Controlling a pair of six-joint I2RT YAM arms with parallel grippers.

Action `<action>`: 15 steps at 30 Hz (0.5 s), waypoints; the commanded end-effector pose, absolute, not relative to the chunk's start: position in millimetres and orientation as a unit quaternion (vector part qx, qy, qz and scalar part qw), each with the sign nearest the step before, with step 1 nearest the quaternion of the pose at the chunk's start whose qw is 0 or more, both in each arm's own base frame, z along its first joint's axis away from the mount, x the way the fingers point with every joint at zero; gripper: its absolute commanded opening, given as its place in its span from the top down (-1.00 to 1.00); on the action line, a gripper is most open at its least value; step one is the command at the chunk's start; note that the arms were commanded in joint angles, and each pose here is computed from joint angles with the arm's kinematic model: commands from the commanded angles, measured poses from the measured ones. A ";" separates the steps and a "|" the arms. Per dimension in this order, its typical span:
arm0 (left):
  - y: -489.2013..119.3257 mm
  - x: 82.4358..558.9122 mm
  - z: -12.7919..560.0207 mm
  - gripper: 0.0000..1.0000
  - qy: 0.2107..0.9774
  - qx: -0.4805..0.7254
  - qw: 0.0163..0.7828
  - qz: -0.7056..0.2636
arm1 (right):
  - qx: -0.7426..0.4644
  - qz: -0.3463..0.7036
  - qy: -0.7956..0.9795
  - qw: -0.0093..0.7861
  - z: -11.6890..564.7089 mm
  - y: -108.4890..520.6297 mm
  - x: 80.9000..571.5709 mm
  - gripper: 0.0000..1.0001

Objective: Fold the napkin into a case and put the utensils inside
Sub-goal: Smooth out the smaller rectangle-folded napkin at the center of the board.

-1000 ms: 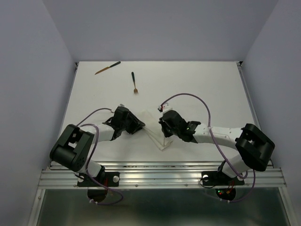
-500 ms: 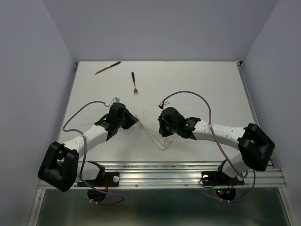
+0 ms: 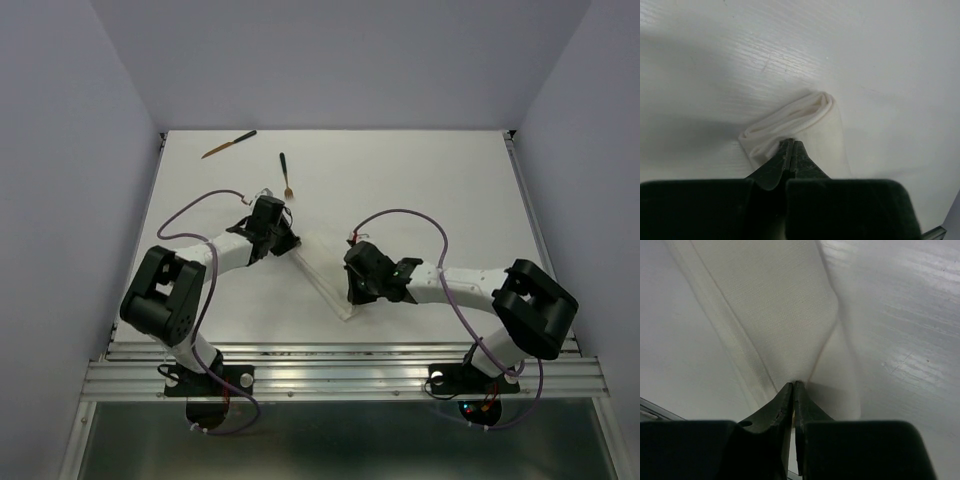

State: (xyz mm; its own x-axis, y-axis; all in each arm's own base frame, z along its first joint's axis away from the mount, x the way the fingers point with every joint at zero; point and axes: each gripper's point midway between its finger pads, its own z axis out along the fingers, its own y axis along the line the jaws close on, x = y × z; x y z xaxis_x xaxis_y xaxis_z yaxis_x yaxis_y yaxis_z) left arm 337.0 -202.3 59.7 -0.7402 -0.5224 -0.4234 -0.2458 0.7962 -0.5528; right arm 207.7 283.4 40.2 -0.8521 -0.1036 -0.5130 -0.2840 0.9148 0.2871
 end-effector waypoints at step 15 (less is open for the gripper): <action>-177.0 336.9 21.9 1.00 0.916 -0.210 0.274 -0.203 | -0.081 -0.023 0.935 0.344 12.1 217.0 259.3 0.79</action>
